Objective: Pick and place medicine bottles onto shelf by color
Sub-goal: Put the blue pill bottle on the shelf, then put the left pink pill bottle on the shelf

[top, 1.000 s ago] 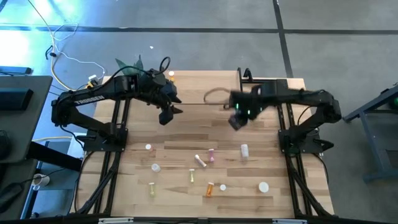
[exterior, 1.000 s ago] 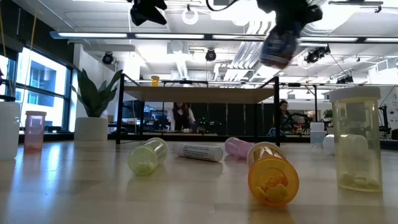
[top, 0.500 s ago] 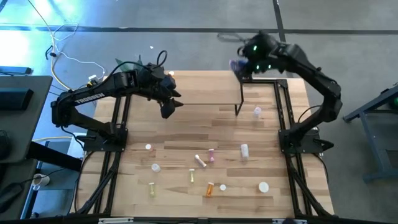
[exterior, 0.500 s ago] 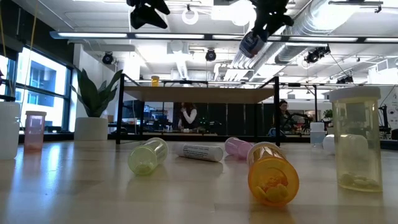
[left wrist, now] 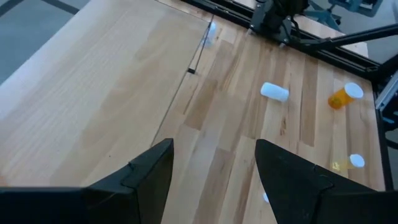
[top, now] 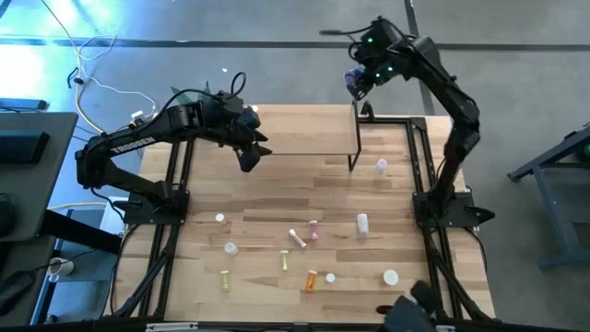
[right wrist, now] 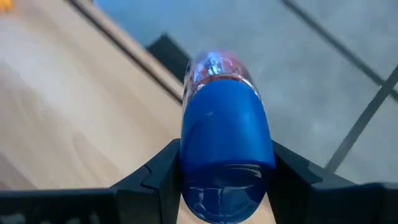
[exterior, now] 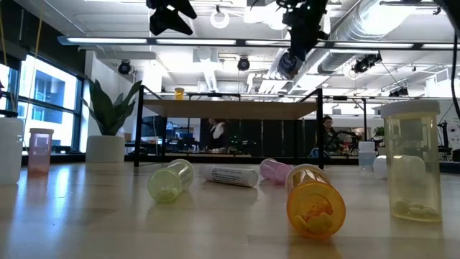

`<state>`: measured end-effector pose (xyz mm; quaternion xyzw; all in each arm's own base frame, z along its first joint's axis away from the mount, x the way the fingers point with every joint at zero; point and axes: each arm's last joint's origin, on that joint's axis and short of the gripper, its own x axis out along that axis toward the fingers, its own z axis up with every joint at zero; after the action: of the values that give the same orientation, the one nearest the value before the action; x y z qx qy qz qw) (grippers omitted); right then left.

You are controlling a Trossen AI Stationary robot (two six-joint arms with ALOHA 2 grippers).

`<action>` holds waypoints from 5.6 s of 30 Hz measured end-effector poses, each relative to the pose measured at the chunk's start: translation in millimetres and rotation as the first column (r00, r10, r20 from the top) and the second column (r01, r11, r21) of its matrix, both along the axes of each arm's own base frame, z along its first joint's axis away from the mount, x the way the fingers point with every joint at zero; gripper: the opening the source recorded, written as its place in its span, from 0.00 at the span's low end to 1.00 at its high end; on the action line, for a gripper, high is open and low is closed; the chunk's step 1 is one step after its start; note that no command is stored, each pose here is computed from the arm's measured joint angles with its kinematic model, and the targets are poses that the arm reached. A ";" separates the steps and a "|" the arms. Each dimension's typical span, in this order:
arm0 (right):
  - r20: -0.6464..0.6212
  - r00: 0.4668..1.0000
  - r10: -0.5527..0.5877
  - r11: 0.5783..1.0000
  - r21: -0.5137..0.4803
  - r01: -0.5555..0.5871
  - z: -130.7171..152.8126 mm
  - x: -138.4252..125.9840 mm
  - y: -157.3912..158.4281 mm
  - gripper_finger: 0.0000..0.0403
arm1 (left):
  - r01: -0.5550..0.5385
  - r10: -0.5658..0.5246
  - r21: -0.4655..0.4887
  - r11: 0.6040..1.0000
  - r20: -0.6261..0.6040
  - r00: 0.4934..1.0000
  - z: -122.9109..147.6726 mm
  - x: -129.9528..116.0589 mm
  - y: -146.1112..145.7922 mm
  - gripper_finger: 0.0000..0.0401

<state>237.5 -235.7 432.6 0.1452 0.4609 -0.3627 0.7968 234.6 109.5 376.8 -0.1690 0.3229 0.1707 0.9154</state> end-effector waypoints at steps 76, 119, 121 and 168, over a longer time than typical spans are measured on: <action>-0.144 0.966 0.216 0.950 0.258 -0.174 -62.1 82.5 21.4 0.54 | 0.026 -0.031 -0.101 0.995 -0.042 0.999 -5.2 -3.7 -4.4 0.54; 0.323 0.945 0.055 0.994 0.068 -0.081 48.9 29.2 92.7 0.54 | 0.129 -0.140 -0.053 0.990 -0.357 0.924 -138.5 -109.7 -148.7 0.54; 0.325 0.943 0.066 0.993 0.067 -0.093 49.6 30.3 96.4 0.54 | 0.128 -0.139 -0.052 0.990 -0.364 0.921 -144.9 -110.5 -150.1 0.54; 0.322 0.940 0.109 0.988 0.066 -0.137 49.1 36.2 107.5 0.54 | 0.011 -0.017 -0.015 1.000 -0.420 0.907 -211.2 -94.0 -156.4 0.39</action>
<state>273.7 -128.2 481.7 0.2072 0.3503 -0.2637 0.8745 140.6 -46.8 165.6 -0.1316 0.5145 0.1945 0.8247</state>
